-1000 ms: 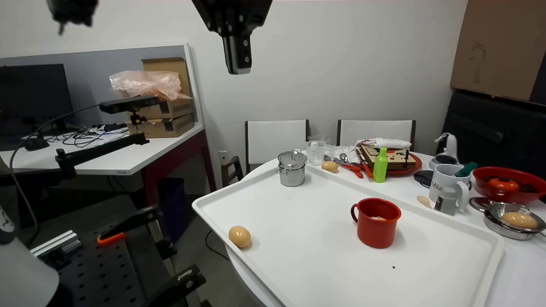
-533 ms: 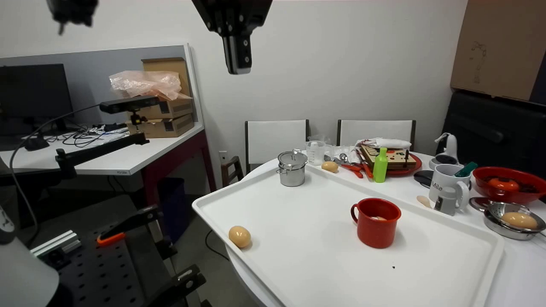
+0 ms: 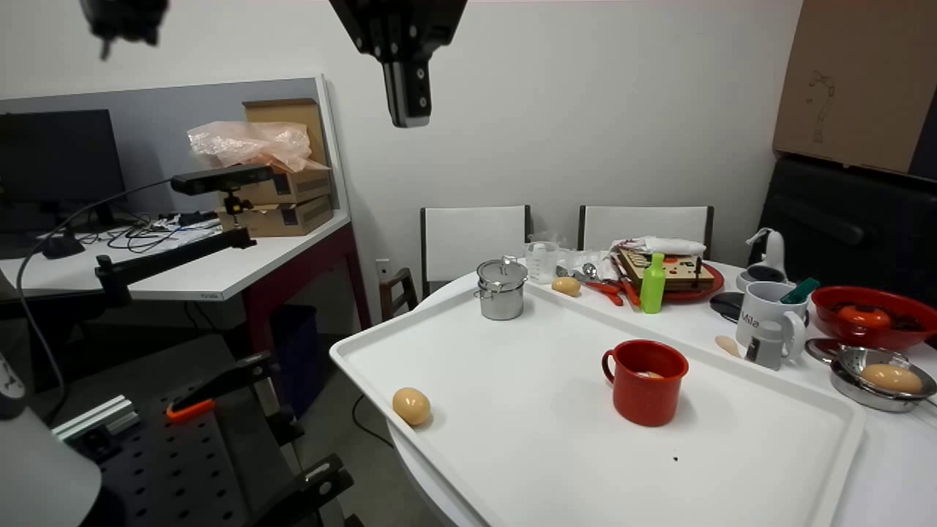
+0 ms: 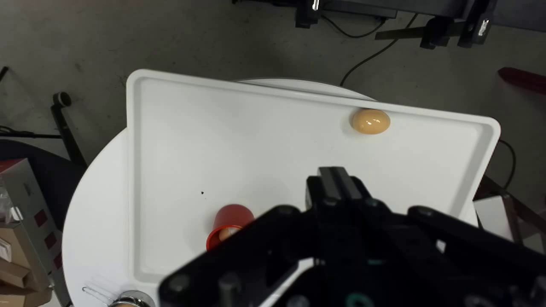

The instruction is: Put the egg in the mug

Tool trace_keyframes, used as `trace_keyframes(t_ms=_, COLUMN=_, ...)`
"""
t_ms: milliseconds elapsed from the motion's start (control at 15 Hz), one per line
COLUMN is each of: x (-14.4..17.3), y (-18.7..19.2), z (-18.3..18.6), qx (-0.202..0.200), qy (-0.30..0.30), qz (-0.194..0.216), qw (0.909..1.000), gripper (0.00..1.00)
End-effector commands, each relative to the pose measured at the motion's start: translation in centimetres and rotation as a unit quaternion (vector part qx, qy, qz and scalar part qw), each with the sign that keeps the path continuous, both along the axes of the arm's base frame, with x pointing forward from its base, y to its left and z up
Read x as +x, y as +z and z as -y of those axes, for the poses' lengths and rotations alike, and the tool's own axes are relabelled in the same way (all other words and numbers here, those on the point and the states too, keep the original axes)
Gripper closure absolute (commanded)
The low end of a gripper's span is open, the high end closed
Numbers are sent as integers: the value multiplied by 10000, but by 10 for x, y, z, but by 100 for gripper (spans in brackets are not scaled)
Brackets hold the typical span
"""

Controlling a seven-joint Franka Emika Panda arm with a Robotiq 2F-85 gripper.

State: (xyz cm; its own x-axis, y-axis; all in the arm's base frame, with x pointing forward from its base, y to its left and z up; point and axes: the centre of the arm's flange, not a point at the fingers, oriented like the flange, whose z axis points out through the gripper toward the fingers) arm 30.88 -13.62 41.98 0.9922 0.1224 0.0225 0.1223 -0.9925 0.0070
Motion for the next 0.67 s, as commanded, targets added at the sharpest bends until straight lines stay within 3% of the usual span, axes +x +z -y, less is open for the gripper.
trace_keyframes(t_ms=0, x=-1, y=6, z=0, qx=-40, qy=73, qz=-3, qw=10000, gripper=95)
trace_keyframes(t_ms=600, x=1, y=2, z=-8, qx=-72, qy=140, qz=-54, qw=9999, gripper=96)
